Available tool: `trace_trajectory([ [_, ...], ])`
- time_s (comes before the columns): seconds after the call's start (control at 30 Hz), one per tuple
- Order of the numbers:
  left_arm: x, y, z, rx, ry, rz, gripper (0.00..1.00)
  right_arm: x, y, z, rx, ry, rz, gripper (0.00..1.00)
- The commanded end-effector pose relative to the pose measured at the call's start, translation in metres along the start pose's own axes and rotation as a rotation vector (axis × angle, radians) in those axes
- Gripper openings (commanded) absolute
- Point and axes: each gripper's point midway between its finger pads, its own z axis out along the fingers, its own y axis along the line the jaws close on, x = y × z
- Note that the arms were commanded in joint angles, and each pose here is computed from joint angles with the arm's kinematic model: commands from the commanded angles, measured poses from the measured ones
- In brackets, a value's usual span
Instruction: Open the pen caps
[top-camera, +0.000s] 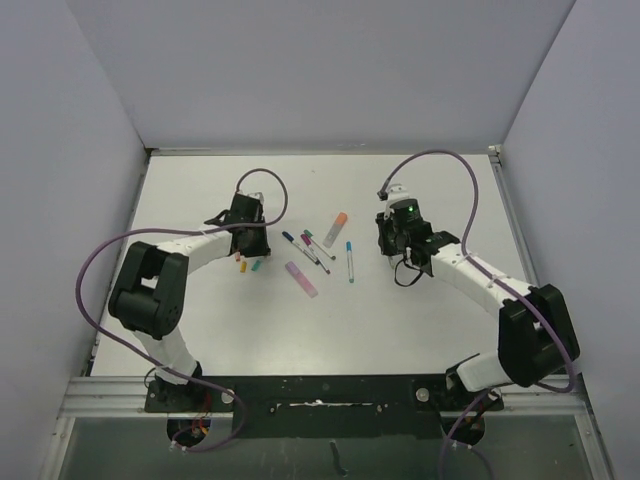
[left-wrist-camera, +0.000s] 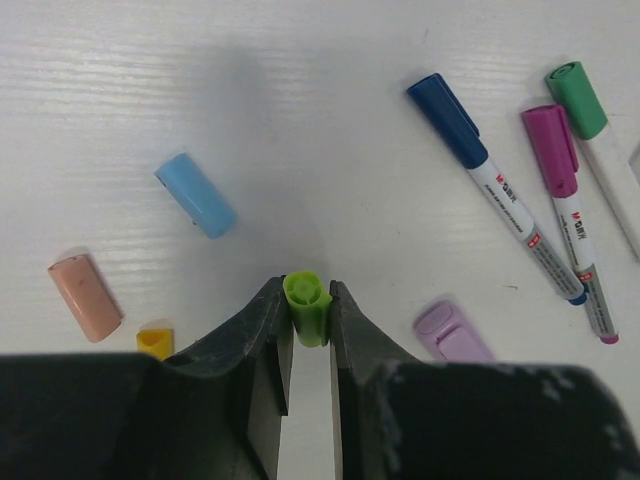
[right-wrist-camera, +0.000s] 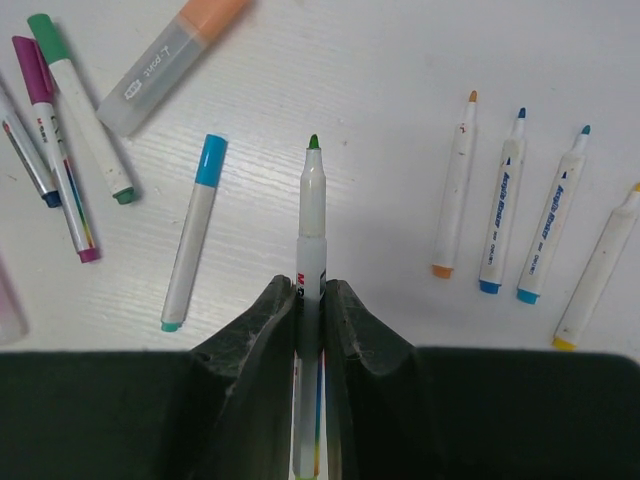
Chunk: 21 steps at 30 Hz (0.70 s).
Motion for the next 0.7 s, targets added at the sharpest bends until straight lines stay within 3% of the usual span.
trace_trajectory([
  [0.0, -0.013, -0.002, 0.007, -0.024, -0.021, 0.025, 0.08, -0.027, 0.001, 0.012, 0.003, -0.059, -0.005, 0.0],
  [0.3, -0.009, 0.003, 0.014, -0.05, -0.007, 0.025, 0.17, -0.017, -0.011, 0.05, 0.088, 0.005, -0.026, 0.0],
  [0.67, -0.013, 0.003, 0.006, -0.049, -0.024, 0.014, 0.36, -0.016, -0.035, 0.086, 0.122, 0.032, 0.004, 0.0],
])
